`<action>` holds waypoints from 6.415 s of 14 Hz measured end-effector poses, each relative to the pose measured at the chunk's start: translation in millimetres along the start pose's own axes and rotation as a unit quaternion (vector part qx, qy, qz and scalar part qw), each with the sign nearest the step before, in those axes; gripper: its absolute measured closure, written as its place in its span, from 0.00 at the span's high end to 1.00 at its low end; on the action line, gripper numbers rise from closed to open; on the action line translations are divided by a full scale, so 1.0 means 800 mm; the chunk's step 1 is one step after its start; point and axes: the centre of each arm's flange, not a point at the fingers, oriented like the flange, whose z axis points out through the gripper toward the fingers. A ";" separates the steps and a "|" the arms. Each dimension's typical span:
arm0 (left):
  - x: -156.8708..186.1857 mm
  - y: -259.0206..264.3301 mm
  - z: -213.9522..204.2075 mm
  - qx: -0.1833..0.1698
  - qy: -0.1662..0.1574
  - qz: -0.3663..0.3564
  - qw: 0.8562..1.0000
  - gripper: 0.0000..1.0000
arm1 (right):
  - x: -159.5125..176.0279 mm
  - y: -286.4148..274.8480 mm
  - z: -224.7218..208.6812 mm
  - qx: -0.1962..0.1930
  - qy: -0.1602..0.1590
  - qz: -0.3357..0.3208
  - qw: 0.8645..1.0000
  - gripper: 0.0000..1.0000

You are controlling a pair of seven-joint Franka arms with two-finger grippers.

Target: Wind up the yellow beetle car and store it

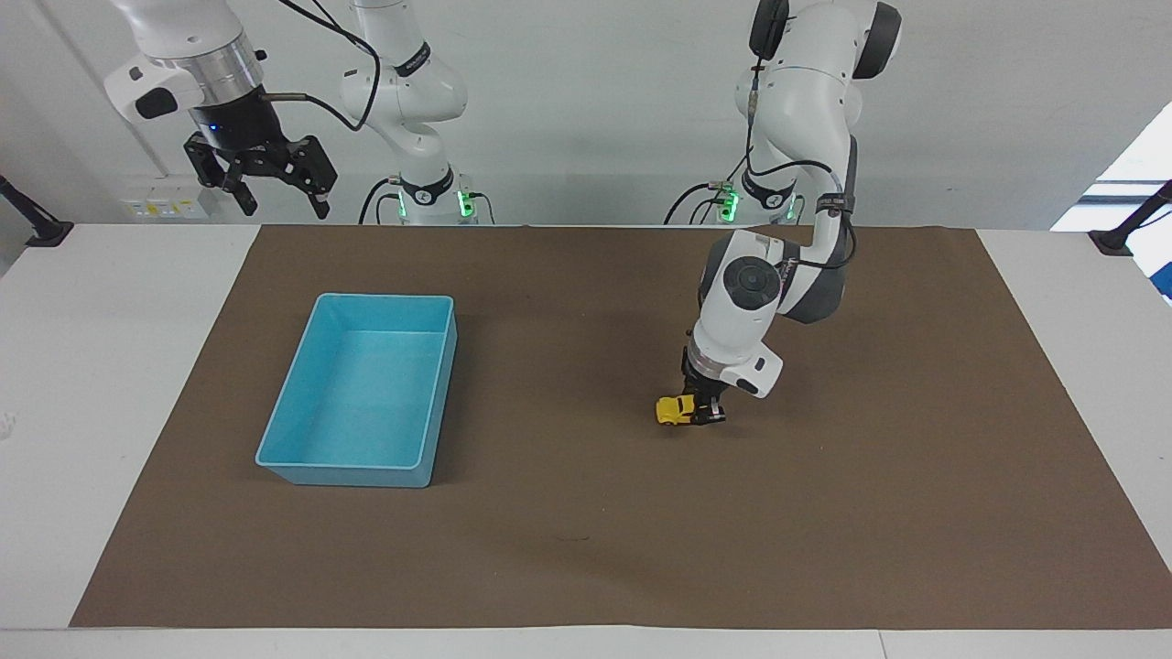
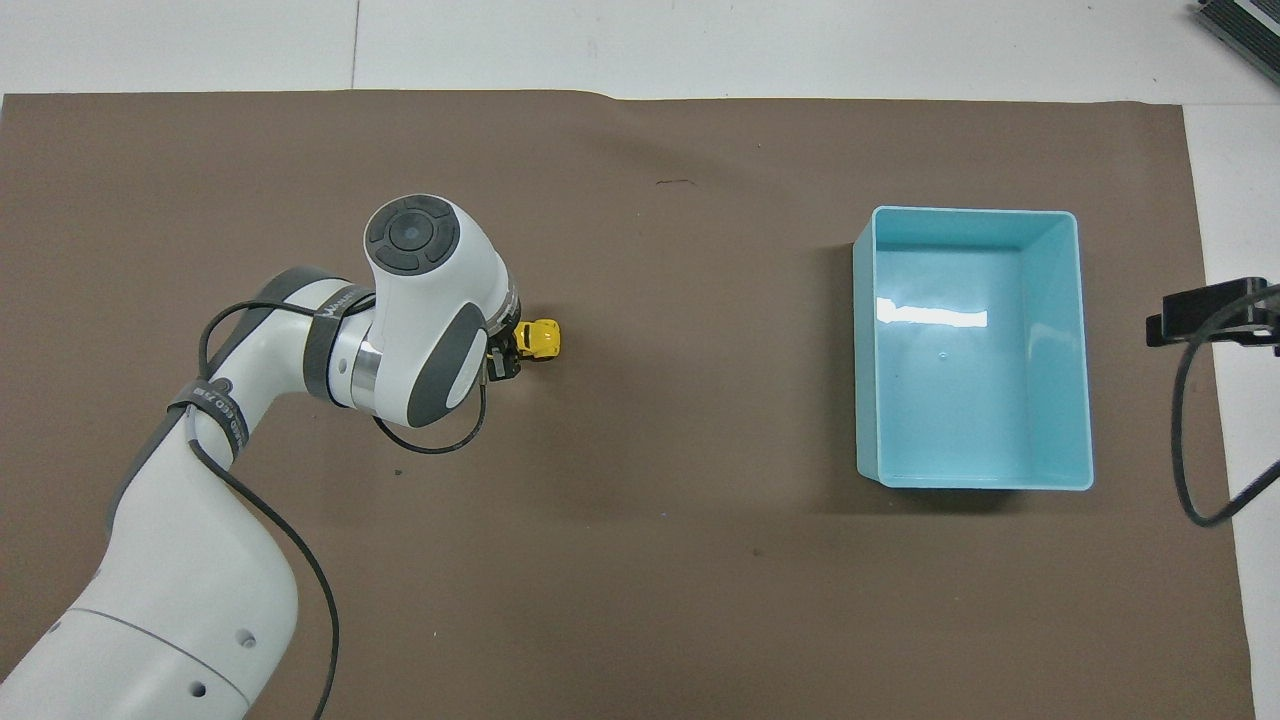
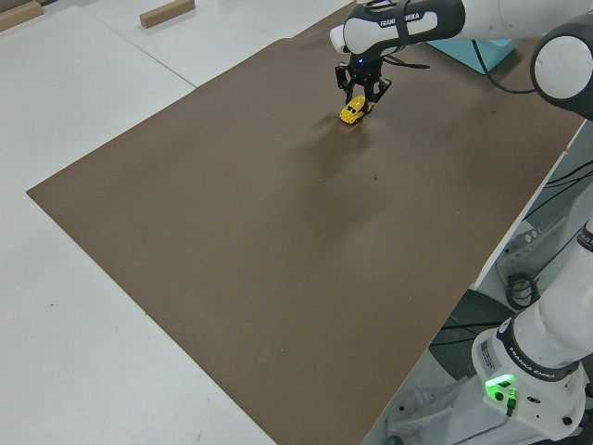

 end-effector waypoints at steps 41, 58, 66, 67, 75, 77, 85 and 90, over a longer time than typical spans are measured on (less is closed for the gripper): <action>0.152 0.065 -0.005 0.001 0.008 -0.011 1.000 1.00 | 0.000 0.000 0.000 0.000 0.000 0.000 1.000 1.00; 0.165 0.062 -0.121 -0.052 -0.007 0.108 0.993 1.00 | 0.000 0.001 0.000 0.000 0.000 0.001 1.000 1.00; 0.228 0.044 -0.223 -0.065 -0.004 0.188 0.980 1.00 | 0.001 -0.015 0.003 0.024 0.009 -0.079 0.997 1.00; 0.233 0.040 -0.231 -0.063 -0.004 0.201 0.977 1.00 | 0.001 -0.017 0.007 0.024 0.008 -0.095 0.995 1.00; 0.259 0.017 -0.275 -0.052 0.006 0.370 0.928 1.00 | 0.006 -0.051 0.037 0.023 0.010 -0.327 0.945 1.00; 0.265 0.010 -0.279 -0.037 0.005 0.421 0.906 1.00 | 0.007 -0.052 0.048 0.024 0.003 -0.357 0.934 1.00; 0.301 -0.007 -0.300 -0.012 0.001 0.592 0.806 1.00 | 0.031 -0.080 0.108 0.027 -0.001 -0.495 0.868 1.00; 0.300 -0.022 -0.317 -0.008 -0.001 0.679 0.734 1.00 | 0.039 -0.123 0.138 0.028 0.000 -0.542 0.840 1.00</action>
